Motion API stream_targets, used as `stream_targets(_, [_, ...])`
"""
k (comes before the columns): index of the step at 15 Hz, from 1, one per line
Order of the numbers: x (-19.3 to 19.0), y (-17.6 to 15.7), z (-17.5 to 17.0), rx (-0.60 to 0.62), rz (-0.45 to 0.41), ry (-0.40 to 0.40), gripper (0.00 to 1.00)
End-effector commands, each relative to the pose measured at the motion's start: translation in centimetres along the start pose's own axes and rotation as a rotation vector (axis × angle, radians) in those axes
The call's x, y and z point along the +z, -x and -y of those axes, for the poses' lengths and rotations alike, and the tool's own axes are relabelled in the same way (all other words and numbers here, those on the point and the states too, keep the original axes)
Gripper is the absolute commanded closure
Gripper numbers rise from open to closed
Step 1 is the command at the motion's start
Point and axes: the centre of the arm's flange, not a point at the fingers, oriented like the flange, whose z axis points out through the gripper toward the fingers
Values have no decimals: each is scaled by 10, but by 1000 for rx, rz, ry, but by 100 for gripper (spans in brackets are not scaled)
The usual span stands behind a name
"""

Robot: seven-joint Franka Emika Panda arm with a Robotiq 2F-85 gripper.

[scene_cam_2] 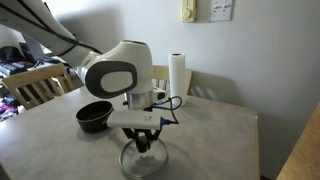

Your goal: Remove the glass lid from the black pot

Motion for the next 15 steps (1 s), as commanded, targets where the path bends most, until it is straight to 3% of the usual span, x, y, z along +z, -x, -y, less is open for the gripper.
stream_targets(1, [5,-2,-7,-9,-22,16,86])
stream_targets(6, [10,-2,-8,-8,-23,23,86])
stream_targets(8, [7,-1,-8,-15,-20,26,36])
stream_targets(10, [2,1,-8,-20,-18,33,29])
stream_targets(14, [-19,10,-8,-24,-23,33,1])
stream_targets(15, [-29,14,-6,-31,-25,28,0])
